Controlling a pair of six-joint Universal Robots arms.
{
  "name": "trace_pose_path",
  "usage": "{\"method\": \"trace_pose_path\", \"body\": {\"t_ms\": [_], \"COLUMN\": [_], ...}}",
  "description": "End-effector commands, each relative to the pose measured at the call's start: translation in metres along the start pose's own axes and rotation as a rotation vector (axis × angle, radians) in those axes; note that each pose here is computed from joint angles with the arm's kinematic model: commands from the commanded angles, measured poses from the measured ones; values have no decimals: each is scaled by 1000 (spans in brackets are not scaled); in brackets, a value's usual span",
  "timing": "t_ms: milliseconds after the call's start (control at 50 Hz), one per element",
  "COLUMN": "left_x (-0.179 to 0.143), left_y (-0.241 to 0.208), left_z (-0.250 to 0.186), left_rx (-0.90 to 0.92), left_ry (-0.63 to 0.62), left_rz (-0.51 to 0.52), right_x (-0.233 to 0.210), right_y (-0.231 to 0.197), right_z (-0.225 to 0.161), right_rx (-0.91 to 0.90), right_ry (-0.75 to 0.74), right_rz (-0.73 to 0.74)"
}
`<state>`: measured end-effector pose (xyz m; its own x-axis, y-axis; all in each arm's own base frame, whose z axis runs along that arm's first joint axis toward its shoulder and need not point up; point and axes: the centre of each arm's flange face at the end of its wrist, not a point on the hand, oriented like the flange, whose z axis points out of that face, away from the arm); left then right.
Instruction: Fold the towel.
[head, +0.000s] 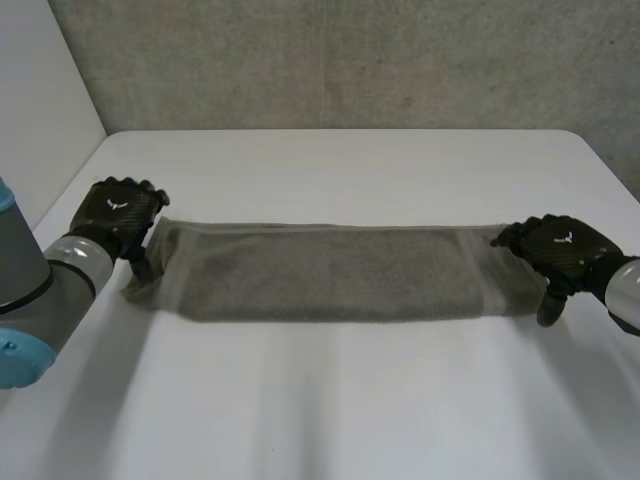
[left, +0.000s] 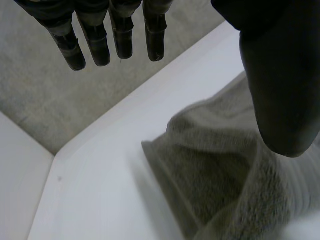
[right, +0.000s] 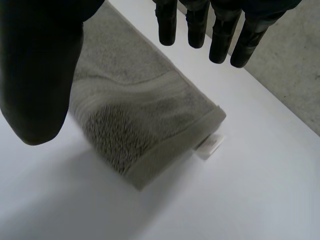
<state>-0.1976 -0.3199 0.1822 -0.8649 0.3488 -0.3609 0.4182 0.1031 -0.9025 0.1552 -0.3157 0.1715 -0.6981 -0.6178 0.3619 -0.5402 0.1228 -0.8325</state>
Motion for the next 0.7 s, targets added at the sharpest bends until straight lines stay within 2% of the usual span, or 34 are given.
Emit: {"method": "trace_pose_path", "body": {"t_ms": [20, 220, 700], "left_x": [-12, -21, -30], "left_y": [20, 52, 58], "left_z": [7, 17, 19], "left_rx": [-62, -153, -166], "left_ry": [-27, -50, -77], "left_rz": [-17, -41, -58], "right_x": [5, 6, 4], "right_y": [13, 26, 45], "right_z": [6, 14, 38], "right_rx": [43, 31, 26], "right_ry": [25, 33, 14], "right_rz": [-28, -19, -17]}}
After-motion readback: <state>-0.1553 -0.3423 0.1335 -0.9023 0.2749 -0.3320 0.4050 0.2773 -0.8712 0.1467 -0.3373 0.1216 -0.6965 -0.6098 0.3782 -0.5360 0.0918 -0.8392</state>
